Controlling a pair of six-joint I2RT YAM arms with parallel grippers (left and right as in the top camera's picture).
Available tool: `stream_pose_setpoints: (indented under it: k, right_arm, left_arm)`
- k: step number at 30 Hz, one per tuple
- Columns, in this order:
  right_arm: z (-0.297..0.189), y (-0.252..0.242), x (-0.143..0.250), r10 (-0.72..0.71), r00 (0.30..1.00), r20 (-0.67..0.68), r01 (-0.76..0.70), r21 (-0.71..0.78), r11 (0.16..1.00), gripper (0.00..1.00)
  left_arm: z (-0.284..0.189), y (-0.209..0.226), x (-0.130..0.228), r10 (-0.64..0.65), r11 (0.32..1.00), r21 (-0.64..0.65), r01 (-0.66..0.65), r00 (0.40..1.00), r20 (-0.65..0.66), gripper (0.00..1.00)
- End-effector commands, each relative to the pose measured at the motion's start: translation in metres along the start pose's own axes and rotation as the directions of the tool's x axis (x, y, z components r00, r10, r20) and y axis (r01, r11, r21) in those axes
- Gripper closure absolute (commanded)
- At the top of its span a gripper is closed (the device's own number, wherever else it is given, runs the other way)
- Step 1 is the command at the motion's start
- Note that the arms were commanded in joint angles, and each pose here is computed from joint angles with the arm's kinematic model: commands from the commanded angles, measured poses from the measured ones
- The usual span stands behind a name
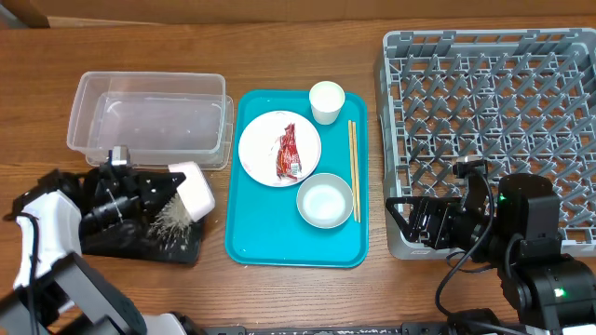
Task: Sort waste into correct bins and load items into the dishwasher
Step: 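Tip the pink bowl over the black tray to pour out rice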
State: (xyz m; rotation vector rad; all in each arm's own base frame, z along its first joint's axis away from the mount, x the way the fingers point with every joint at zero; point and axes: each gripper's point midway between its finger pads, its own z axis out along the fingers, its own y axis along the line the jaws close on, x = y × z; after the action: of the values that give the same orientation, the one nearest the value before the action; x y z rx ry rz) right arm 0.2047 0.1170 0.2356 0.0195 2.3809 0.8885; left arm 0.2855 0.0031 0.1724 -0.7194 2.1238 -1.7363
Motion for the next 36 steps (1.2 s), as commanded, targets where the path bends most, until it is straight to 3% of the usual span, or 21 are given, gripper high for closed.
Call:
stream_pose_setpoints:
  k: [1,3,5,7,10,12,13,15,17,20,22,24,26,29,31,33,36]
  right_arm:
    - [-0.006,0.008,-0.006,-0.027,0.999,0.021,0.028,-0.018,0.999,0.02]
    - [-0.006,0.008,-0.006,-0.027,0.999,0.021,0.028,-0.018,0.999,0.02]
    - [-0.006,0.008,-0.006,-0.027,0.999,0.021,0.028,-0.018,0.999,0.02]
    - [-0.006,0.008,-0.006,-0.027,0.999,0.021,0.028,-0.018,0.999,0.02]
    - [-0.006,0.008,-0.005,-0.024,1.000,0.016,0.025,-0.016,1.000,0.02]
    - [-0.006,0.008,-0.005,-0.024,1.000,0.015,0.024,-0.016,1.000,0.02]
    - [-0.006,0.008,-0.005,-0.024,1.000,0.015,0.024,-0.016,1.000,0.02]
    - [-0.006,0.008,-0.005,-0.023,1.000,0.015,0.024,-0.016,1.000,0.02]
    - [-0.006,0.008,-0.005,-0.025,1.000,0.017,0.025,-0.017,1.000,0.02]
    - [-0.006,0.007,-0.004,-0.021,1.000,0.010,0.021,-0.014,1.000,0.02]
    - [-0.006,0.007,-0.003,-0.020,1.000,0.009,0.020,-0.014,1.000,0.02]
    - [-0.006,0.007,-0.003,-0.020,1.000,0.008,0.020,-0.013,1.000,0.02]
    - [-0.006,0.007,-0.003,-0.021,1.000,0.009,0.021,-0.014,1.000,0.02]
    - [-0.006,0.007,-0.003,-0.020,1.000,0.010,0.020,-0.014,1.000,0.02]
    - [-0.006,0.007,-0.004,-0.022,1.000,0.011,0.022,-0.015,1.000,0.02]
    - [-0.006,0.007,-0.003,-0.020,1.000,0.010,0.020,-0.014,1.000,0.02]
    - [-0.006,0.007,-0.003,-0.020,1.000,0.009,0.020,-0.013,1.000,0.02]
  left_arm:
    - [-0.003,-0.008,-0.008,0.115,0.990,0.080,-0.118,0.993,0.040,0.96]
    - [-0.003,-0.006,0.000,0.059,0.996,0.071,-0.060,0.998,0.018,0.96]
    - [-0.004,-0.005,-0.001,0.138,0.988,0.060,-0.139,0.990,0.025,0.96]
    - [-0.005,0.000,0.002,0.027,0.999,0.036,-0.028,1.000,0.010,0.96]
    - [-0.006,-0.010,0.001,0.181,0.980,0.078,-0.184,0.983,0.040,0.96]
    - [-0.005,-0.005,0.004,0.064,0.997,0.053,-0.064,0.998,0.014,0.96]
    - [-0.005,-0.013,0.007,0.102,0.991,0.084,-0.103,0.995,0.022,0.96]
    - [-0.007,-0.010,0.000,0.321,0.944,0.060,-0.324,0.946,0.051,0.96]
    - [-0.008,0.010,-0.004,0.057,0.998,-0.023,-0.056,0.998,0.019,0.96]
    - [-0.008,-0.001,-0.005,0.196,0.980,0.031,-0.197,0.980,0.042,0.96]
    - [-0.008,-0.002,0.000,0.072,0.997,0.037,-0.073,0.997,0.027,0.96]
    - [-0.006,-0.009,0.002,0.190,0.980,0.050,-0.191,0.981,0.031,0.96]
    - [-0.005,-0.004,0.005,0.121,0.992,0.017,-0.121,0.993,0.004,0.96]
    - [-0.001,0.000,0.007,0.239,0.971,-0.024,-0.239,0.971,-0.028,0.96]
    - [0.000,-0.002,0.007,0.124,0.992,-0.030,-0.125,0.992,-0.030,0.96]
    - [0.001,-0.009,0.004,0.219,0.976,0.003,-0.219,0.976,-0.015,0.96]
    - [0.007,-0.017,0.007,0.187,0.982,0.011,-0.187,0.981,-0.040,0.96]
